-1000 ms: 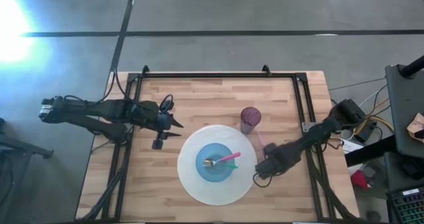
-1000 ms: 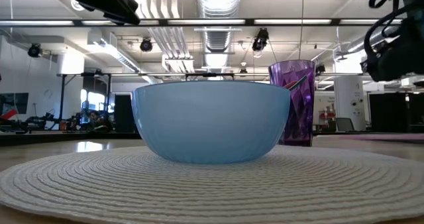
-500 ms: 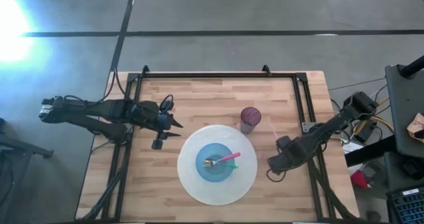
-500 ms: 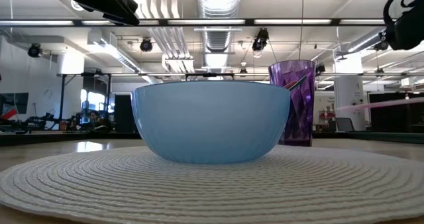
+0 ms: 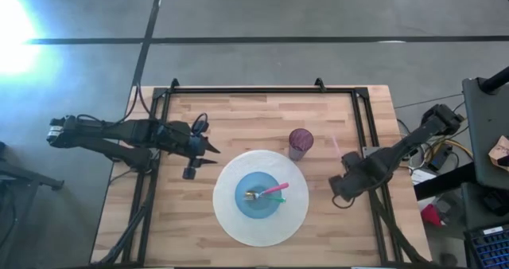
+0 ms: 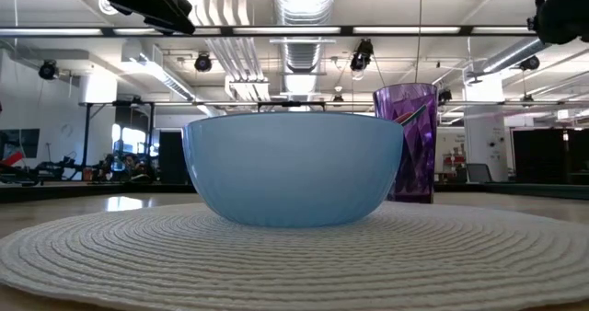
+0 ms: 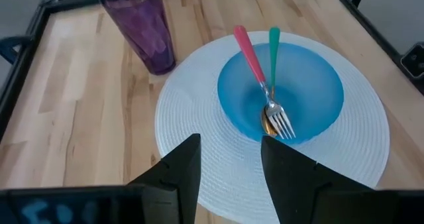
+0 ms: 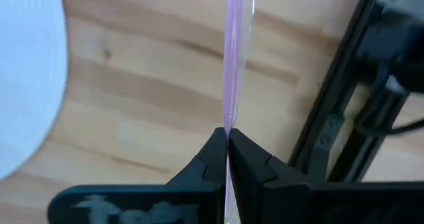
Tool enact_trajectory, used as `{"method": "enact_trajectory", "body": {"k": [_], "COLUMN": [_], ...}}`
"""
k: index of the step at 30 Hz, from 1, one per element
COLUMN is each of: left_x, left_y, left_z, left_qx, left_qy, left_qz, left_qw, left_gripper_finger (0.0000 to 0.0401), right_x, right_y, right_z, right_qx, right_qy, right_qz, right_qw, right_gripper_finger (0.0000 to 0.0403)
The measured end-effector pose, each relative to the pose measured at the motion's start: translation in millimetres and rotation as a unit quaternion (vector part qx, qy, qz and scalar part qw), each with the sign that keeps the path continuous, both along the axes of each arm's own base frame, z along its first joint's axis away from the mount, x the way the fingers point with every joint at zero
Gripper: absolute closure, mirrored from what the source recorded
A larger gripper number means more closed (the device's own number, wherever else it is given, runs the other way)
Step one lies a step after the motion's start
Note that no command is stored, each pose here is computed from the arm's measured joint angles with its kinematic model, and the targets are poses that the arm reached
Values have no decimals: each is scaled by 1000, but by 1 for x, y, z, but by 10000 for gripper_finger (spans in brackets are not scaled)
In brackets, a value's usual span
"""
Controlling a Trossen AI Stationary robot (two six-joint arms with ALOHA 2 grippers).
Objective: Pick & Place Utensil
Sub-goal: Put the purple straw into the purple cup
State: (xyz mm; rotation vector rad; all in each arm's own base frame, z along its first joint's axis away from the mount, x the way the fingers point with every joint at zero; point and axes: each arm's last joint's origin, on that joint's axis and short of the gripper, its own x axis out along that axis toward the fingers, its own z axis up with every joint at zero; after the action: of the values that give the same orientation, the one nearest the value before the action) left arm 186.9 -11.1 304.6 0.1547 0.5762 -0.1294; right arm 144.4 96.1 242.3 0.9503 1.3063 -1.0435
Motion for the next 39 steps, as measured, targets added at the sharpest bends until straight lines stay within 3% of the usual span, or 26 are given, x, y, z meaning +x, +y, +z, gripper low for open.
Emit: {"method": "enact_trajectory", "body": {"k": [12, 25, 39], "left_x": [8, 19, 26], "left_y": [0, 1, 16], "left_z": [15, 34, 40], "left_qx": [-3, -2, 15], "left_qy": [-89, -198, -241], "left_qz": [3, 13, 78], "left_qw": [996, 980, 967], "left_gripper_finger": [250, 249, 249], "right_x": [-11, -20, -23], "right_y": [-17, -34, -45], "right_z": [19, 37, 69], "right_qx": [-93, -223, -403], "right_qy": [-123, -228, -300], "right_qz": [30, 99, 170], "right_qw": [988, 943, 848], "right_gripper_finger": [395, 394, 395]}}
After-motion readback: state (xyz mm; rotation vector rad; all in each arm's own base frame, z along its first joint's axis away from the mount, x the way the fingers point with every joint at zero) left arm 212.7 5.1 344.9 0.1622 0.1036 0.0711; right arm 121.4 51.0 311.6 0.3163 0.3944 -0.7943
